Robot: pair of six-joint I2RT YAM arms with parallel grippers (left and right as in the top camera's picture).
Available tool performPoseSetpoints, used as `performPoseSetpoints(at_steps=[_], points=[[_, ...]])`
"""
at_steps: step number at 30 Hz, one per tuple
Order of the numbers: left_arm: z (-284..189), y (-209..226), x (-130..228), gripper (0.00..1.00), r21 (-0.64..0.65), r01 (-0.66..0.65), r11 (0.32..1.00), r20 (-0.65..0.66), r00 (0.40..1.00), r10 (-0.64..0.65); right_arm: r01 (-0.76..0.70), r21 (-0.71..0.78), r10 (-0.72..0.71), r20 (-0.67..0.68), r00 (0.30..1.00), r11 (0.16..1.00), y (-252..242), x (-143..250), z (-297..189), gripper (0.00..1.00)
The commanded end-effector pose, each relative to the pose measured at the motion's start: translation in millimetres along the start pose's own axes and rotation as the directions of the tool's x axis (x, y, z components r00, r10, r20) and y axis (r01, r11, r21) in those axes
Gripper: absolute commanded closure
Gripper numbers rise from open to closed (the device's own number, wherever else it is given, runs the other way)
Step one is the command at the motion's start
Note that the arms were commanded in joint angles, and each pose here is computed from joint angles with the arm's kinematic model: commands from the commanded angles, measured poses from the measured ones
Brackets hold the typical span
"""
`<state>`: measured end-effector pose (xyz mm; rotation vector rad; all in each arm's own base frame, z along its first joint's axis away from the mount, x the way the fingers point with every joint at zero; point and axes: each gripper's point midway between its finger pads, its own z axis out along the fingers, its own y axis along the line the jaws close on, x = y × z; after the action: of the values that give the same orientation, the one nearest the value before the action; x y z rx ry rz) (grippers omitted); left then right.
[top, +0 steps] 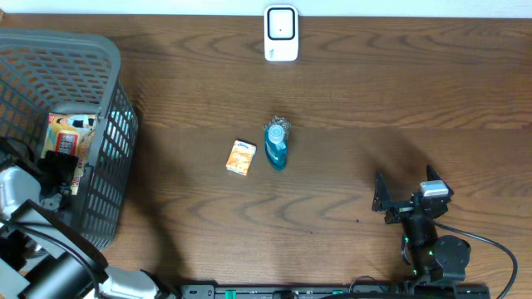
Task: Scan the item barcode
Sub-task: 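Reach the left gripper into the basket and grasp the snack bag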
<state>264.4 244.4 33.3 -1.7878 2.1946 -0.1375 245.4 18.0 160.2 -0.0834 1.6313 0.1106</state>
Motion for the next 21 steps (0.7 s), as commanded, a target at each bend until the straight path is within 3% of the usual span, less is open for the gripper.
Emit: performPoseSetpoints(at_steps=[1, 3, 4, 6, 8, 10, 15, 21], points=[[36.3, -5.5, 29.7, 0.02, 0.084, -0.025, 0.996, -0.165, 0.985, 0.039, 0.001, -0.007, -0.001, 0.0, 1.0, 1.0, 1.7, 0.3, -0.2, 0.01], [43.5, -13.2, 37.3, 0.04, 0.139, -0.025, 0.99, -0.21, 0.976, 0.054, 0.001, -0.007, -0.001, 0.0, 1.0, 1.0, 1.7, 0.3, -0.2, 0.01], [46.6, -13.6, 39.4, 0.15, 0.146, -0.022, 0.989, -0.222, 0.974, 0.054, 0.001, -0.007, -0.001, 0.0, 1.0, 1.0, 1.7, 0.3, -0.2, 0.01], [48.3, -13.1, 40.5, 0.47, 0.147, -0.031, 0.989, -0.226, 0.972, 0.064, 0.001, -0.007, -0.001, 0.0, 1.0, 1.0, 1.7, 0.3, -0.2, 0.01], [47.4, -13.6, 40.0, 0.72, 0.155, -0.057, 0.986, -0.22, 0.971, 0.09, 0.001, -0.007, -0.001, 0.0, 1.0, 1.0, 1.7, 0.3, -0.2, 0.01], [45.8, -13.8, 39.7, 0.9, 0.158, -0.072, 0.985, -0.216, 0.971, 0.105, 0.001, -0.007, -0.001, 0.0, 1.0, 1.0, 1.7, 0.3, -0.2, 0.01], [27.4, -22.8, 29.0, 0.93, 0.182, -0.082, 0.98, -0.171, 0.979, 0.114, 0.001, -0.007, -0.001, 0.0, 1.0, 1.0, 1.7, 0.3, -0.2, 0.01], [-48.8, -50.2, 0.5, 0.93, 0.268, -0.123, 0.956, 0.01, 0.992, 0.125, 0.001, -0.007, -0.001, 0.0, 1.0, 1.0, 1.7, 0.3, -0.2, 0.01]])
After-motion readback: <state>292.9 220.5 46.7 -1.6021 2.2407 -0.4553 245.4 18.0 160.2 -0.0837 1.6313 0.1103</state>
